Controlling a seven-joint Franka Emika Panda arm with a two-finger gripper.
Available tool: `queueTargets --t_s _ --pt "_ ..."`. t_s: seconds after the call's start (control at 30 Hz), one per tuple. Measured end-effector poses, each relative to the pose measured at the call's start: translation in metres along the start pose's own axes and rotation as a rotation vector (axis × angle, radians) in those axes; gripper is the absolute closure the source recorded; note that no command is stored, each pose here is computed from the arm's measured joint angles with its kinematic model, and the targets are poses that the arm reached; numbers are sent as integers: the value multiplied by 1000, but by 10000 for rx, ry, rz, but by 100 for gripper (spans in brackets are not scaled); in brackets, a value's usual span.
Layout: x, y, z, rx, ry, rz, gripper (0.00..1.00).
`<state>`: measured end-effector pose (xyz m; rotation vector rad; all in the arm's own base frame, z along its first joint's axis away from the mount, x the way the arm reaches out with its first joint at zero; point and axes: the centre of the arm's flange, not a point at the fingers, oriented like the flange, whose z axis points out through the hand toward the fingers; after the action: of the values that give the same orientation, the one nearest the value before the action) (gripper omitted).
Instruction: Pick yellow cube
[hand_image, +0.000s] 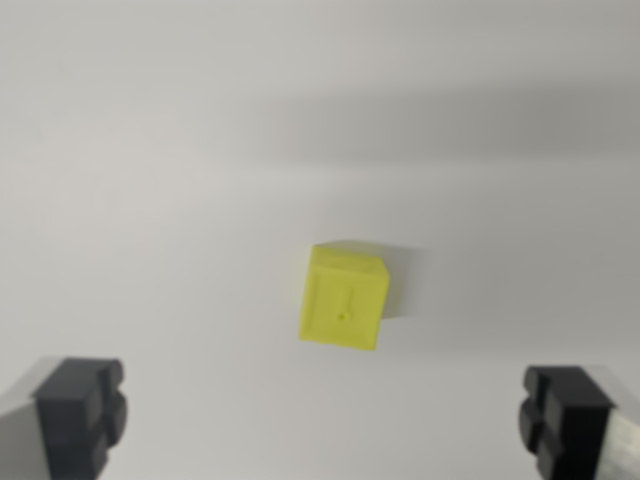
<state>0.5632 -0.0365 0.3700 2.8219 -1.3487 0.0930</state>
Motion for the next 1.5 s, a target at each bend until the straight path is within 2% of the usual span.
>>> queueTargets --t_s 1.5 --pt "-22 33 111 -103 -312 708 0"
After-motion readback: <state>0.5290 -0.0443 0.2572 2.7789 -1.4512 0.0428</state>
